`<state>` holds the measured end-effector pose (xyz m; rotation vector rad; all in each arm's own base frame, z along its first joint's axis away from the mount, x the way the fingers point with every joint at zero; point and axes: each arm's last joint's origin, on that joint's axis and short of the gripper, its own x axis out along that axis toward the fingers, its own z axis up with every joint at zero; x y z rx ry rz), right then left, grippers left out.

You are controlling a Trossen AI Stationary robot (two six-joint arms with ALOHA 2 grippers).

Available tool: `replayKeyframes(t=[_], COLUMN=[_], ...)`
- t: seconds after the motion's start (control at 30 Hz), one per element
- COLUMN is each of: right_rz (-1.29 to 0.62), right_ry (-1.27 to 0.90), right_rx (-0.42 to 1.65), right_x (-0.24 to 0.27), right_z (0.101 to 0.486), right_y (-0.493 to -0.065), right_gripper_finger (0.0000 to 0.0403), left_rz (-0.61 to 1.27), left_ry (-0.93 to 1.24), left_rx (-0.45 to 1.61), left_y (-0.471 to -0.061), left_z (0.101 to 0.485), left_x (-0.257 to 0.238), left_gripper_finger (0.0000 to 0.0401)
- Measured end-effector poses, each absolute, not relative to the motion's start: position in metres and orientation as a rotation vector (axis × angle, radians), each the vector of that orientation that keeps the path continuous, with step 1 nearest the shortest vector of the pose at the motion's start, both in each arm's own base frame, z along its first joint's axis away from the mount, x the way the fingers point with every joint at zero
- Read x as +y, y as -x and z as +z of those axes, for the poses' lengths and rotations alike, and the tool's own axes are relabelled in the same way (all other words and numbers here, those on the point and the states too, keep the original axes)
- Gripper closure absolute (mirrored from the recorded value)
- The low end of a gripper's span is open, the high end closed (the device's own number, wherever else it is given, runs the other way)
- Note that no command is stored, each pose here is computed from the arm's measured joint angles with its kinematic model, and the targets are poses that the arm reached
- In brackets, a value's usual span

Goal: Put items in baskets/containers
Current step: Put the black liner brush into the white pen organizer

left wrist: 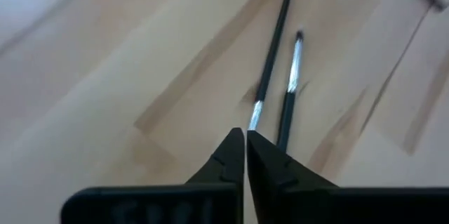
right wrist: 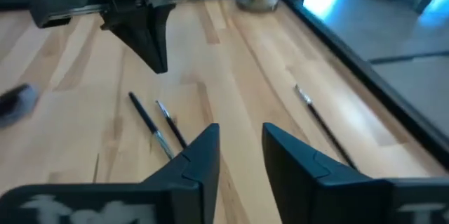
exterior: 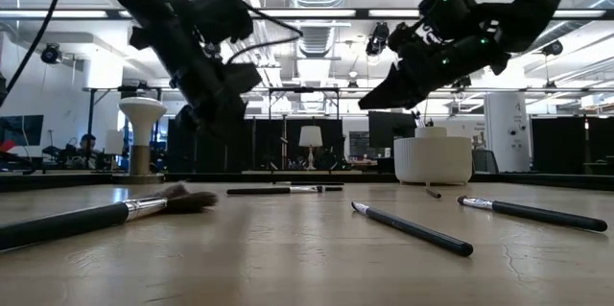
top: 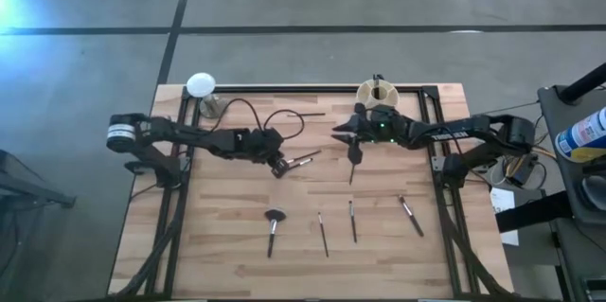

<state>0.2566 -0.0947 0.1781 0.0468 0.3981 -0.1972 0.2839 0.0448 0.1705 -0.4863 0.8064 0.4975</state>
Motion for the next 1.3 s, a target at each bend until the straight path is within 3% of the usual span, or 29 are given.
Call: replayKeyframes(t=[0.37, 0.93, 1.3], right_rz=[-0.193, -0.19, -0.19], right_ry=[-0.052, -0.036, -0.036], right_rx=[0.442, 0.442, 0.442], right_x=[-0.099, -0.098, -0.097], right_z=[0.175, 0.175, 0.175], right_y=[-0.267, -0.264, -0.264], right_gripper_finger=[0.0257, 0.0271, 0.0273], left_rz=[0.423, 0.463, 0.485], left_ry=[0.488, 0.438, 0.421], left_rx=[0.828, 0.86, 0.801], left_y=[-0.301, -0.303, -0.3], left_z=[0.144, 0.132, 0.153], left_x=[0.041, 0.038, 0.04], left_gripper_finger=[0.0323, 0.0321, 0.032])
